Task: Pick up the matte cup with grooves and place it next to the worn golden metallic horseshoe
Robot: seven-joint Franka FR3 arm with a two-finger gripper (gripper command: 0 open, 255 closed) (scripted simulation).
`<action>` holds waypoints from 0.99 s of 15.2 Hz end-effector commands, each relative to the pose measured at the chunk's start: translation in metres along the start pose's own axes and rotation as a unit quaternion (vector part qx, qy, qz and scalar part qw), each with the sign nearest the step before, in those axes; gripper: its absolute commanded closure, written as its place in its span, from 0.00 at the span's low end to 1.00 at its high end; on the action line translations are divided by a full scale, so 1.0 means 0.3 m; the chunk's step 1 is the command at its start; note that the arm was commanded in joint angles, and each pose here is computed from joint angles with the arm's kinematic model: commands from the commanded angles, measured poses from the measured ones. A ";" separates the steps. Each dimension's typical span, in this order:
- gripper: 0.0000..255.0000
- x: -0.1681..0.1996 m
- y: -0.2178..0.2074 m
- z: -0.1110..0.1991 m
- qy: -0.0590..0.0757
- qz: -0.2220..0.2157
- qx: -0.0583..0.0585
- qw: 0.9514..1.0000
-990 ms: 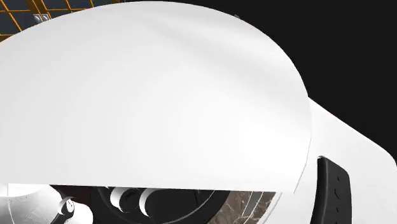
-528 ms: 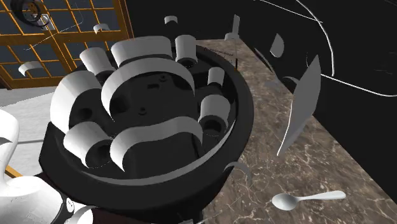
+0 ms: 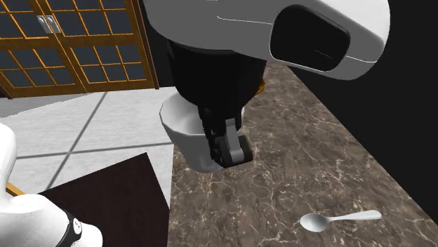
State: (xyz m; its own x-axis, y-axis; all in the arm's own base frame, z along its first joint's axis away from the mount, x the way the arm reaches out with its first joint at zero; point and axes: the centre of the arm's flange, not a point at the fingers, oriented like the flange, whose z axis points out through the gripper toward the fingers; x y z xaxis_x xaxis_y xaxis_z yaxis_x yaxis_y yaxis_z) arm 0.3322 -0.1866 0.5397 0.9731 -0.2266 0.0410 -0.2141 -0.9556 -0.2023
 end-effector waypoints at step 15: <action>1.00 0.331 -0.617 0.144 0.000 0.001 0.000 1.000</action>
State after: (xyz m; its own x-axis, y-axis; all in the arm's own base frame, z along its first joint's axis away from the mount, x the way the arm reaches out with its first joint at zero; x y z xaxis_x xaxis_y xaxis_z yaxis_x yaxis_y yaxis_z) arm 0.4613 -0.0374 0.5434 0.9730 -0.2271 0.0415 -0.2145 -0.9557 -0.2018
